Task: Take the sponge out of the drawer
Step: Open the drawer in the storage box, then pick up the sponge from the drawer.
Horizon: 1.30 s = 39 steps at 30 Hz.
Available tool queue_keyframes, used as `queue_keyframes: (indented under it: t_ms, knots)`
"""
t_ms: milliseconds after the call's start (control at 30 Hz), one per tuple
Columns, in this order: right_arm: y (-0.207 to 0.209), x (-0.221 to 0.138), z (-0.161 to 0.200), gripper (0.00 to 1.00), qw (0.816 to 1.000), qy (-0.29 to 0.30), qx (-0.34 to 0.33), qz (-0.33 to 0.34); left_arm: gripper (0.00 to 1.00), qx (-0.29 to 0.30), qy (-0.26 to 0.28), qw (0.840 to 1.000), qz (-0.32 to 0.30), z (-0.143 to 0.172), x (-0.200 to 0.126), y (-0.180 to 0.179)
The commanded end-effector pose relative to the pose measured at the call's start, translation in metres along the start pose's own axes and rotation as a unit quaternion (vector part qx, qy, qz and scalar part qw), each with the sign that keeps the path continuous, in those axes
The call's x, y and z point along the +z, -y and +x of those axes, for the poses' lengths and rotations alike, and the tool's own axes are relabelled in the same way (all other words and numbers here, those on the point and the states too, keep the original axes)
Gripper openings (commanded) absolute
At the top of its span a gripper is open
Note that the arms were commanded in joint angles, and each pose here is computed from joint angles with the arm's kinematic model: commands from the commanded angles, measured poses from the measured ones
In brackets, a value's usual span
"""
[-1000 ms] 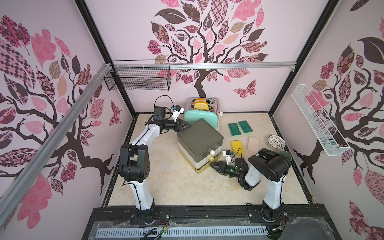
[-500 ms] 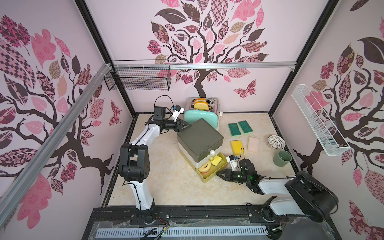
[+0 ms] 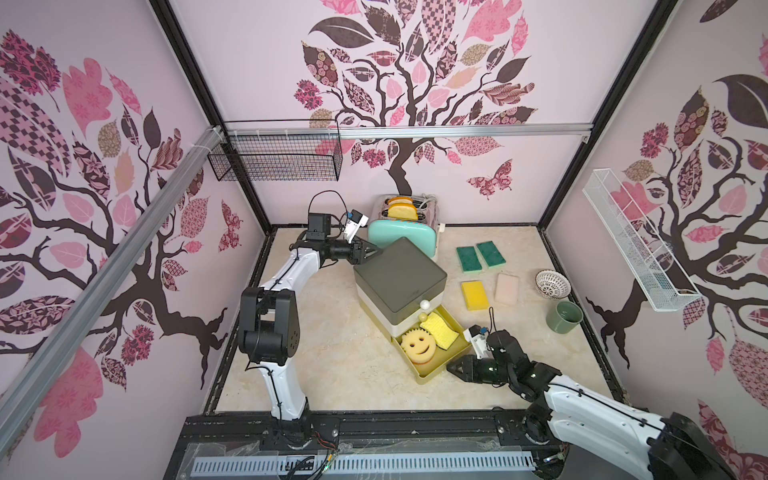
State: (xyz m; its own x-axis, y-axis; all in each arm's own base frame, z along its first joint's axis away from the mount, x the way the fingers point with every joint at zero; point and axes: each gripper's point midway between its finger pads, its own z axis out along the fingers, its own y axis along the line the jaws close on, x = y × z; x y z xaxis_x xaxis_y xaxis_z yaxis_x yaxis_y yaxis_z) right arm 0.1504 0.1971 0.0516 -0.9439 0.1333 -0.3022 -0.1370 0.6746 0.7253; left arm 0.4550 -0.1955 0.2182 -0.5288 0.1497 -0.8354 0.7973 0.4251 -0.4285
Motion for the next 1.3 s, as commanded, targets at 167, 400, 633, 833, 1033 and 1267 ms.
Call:
queue_keyframes:
  t_ms: [167, 400, 633, 833, 1033, 1267]
  knots:
    - [0.036, 0.002, 0.018, 0.19, 0.995, -0.025, 0.055, 0.074, 0.47, -0.039, -0.044, 0.998, -0.019, 0.044, 0.013, -0.021]
    - [0.024, 0.001, 0.015, 0.42, 0.995, -0.039, 0.034, 0.086, 0.47, -0.037, -0.044, 0.998, -0.021, 0.042, 0.011, -0.019]
    - [0.000, -0.040, 0.004, 0.49, 0.997, -0.002, 0.008, 0.079, 0.47, -0.040, -0.046, 0.998, -0.016, 0.044, 0.015, -0.020]
    - [-0.036, -0.046, -0.038, 0.51, 0.993, 0.024, -0.073, 0.088, 0.47, -0.036, -0.047, 0.998, -0.019, 0.044, 0.015, -0.017]
    - [-0.059, -0.006, -0.087, 0.50, 0.985, 0.015, -0.141, 0.097, 0.47, -0.033, -0.050, 0.998, -0.017, 0.045, 0.018, -0.013]
    - [-0.049, 0.027, -0.106, 0.50, 0.985, -0.002, -0.142, 0.095, 0.47, -0.031, -0.048, 0.998, -0.017, 0.043, 0.018, -0.011]
